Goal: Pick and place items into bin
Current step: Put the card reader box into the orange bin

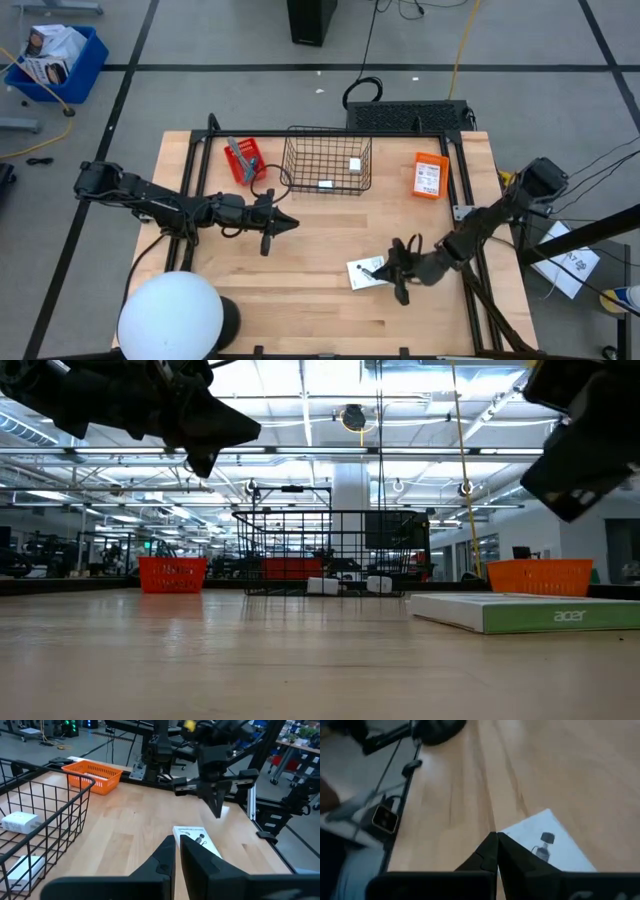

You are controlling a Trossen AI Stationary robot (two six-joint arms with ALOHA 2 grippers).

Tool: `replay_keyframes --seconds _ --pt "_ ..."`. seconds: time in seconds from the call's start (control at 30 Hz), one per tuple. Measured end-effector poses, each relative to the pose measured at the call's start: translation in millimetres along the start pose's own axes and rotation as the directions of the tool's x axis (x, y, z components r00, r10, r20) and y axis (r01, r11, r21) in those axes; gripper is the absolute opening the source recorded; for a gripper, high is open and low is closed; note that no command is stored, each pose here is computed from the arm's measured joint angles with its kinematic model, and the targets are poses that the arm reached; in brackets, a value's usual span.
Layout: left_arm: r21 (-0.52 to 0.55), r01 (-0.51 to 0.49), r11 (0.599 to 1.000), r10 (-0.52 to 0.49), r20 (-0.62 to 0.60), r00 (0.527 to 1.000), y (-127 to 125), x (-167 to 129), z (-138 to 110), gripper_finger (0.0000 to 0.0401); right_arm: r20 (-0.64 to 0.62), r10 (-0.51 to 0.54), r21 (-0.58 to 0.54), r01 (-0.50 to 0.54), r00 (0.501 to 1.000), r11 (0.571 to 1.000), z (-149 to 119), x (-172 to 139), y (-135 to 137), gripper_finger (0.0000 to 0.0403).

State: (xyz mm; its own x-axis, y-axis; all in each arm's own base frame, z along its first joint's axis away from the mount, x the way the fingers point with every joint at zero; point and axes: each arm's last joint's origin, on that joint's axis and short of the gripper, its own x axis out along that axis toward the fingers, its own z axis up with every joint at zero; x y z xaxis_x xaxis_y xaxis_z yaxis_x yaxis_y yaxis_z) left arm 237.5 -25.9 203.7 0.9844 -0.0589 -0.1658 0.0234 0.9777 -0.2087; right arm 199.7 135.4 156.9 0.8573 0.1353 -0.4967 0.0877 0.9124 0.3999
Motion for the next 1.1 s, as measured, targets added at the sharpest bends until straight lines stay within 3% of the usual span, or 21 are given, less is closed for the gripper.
replay_keyframes --seconds 0.17,0.33,0.5,0.67,0.73,0.9,1.0,1.1 --pt "-0.001 0.0 1.0 0.0 0.003 1.0 0 0 0 0.0031 -0.095 0.061 -0.126 -0.073 0.994 0.989 14 7 -18 0.0038" --pt "-0.008 0.001 1.0 -0.001 0.008 1.0 0 0 1 0.0031 -0.095 0.132 -0.152 -0.146 0.987 0.978 29 12 -27 0.0079" --pt "-0.019 0.0 1.0 0.0 0.009 1.0 0 0 1 0.0031 0.003 0.242 -0.073 -0.241 0.97 0.968 38 12 -25 0.0096" --pt "-0.023 -0.064 0.998 0.065 0.015 0.998 2 0 0 0.0031 0.097 0.281 -0.153 -0.265 0.955 0.952 60 8 -26 0.0091" --pt "-0.028 -0.086 0.996 0.087 0.011 0.996 3 0 0 0.0031 0.129 0.291 -0.234 -0.256 0.948 0.938 64 5 -25 0.0085" --pt "-0.043 -0.115 0.992 0.115 -0.002 0.993 4 0 -2 0.0031 0.257 0.396 -0.351 -0.297 0.881 0.888 79 -4 -16 0.0065" --pt "-0.045 -0.116 0.992 0.116 -0.004 0.993 4 0 -2 0.0031 0.251 0.359 -0.387 -0.247 0.899 0.888 82 -2 -21 0.0067" --pt "-0.045 -0.116 0.992 0.116 -0.003 0.993 4 0 -2 0.0031 0.075 0.148 -0.402 -0.106 0.986 0.909 85 5 -26 0.0092"
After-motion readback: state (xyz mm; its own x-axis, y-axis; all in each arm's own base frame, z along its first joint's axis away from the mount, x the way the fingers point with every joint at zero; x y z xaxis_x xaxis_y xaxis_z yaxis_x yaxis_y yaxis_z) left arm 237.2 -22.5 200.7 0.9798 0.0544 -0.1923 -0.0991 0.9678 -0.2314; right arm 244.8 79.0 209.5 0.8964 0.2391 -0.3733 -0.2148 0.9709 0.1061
